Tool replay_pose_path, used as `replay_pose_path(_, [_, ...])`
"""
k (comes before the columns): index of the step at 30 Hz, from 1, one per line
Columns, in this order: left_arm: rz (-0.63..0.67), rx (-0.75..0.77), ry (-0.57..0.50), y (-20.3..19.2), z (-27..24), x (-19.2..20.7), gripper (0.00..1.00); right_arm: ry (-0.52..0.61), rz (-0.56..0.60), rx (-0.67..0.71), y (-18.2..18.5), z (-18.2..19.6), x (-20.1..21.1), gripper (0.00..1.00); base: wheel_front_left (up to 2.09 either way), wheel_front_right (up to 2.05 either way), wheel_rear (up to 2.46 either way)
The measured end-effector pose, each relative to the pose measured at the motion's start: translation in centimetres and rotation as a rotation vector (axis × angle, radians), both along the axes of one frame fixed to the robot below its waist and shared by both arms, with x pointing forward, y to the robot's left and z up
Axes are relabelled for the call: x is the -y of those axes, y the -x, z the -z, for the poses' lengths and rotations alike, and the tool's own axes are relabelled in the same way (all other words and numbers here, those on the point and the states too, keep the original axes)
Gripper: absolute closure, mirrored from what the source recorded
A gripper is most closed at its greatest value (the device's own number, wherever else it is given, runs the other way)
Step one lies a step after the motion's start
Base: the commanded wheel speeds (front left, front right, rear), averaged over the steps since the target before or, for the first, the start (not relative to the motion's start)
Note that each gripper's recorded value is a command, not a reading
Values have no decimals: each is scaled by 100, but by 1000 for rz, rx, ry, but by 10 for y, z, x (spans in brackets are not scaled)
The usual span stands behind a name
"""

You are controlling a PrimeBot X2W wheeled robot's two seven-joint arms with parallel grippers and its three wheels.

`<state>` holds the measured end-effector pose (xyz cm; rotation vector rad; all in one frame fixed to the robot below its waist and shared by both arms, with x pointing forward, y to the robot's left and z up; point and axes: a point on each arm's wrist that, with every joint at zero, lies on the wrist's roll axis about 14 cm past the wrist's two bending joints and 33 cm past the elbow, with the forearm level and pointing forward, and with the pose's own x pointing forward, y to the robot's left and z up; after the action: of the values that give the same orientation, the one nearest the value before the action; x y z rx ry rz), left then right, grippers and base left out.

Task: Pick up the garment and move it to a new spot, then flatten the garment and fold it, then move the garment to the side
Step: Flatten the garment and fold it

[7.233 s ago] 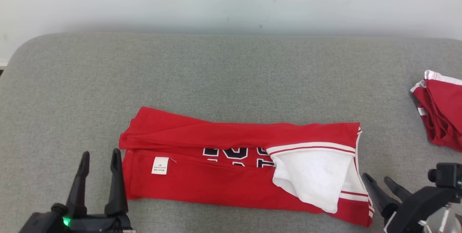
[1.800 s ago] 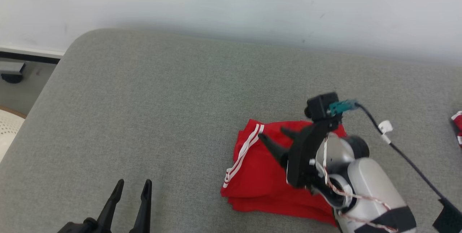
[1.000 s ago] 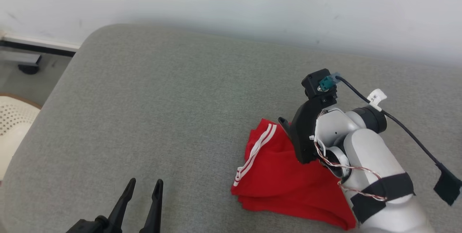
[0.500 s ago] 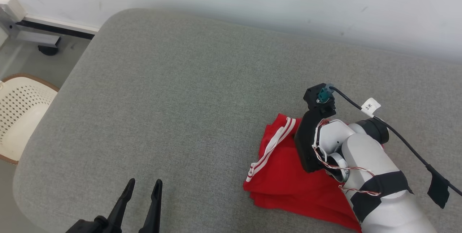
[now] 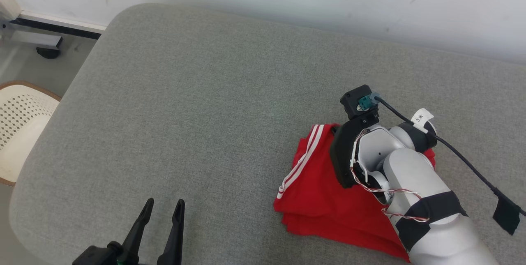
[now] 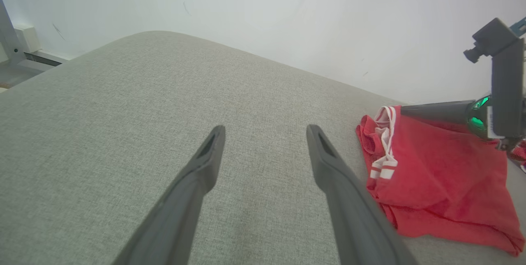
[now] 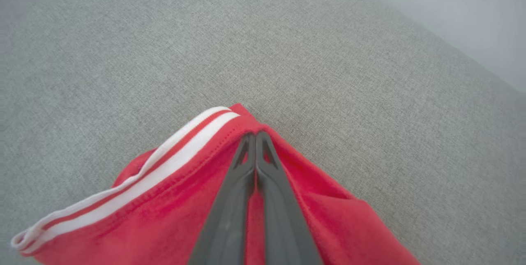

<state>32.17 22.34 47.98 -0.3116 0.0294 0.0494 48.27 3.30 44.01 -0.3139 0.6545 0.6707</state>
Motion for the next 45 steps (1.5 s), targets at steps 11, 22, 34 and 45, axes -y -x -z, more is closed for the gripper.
replay_pose_path(11, [-3,4,-4,-2,-1,-1,0,-120,-63,134,-2,-23,-29,100,0,0,0])
replay_pose_path(22, [-19,11,-5,3,-3,-5,0,-55,-91,-61,28,18,-33,0,0,0,0])
replay_pose_path(34, [-23,29,-14,15,-11,-8,0,-20,-47,-105,58,4,27,0,0,0,0])
replay_pose_path(45, [32,52,-14,13,-19,7,0,-203,229,-25,94,-23,93,0,0,0,0])
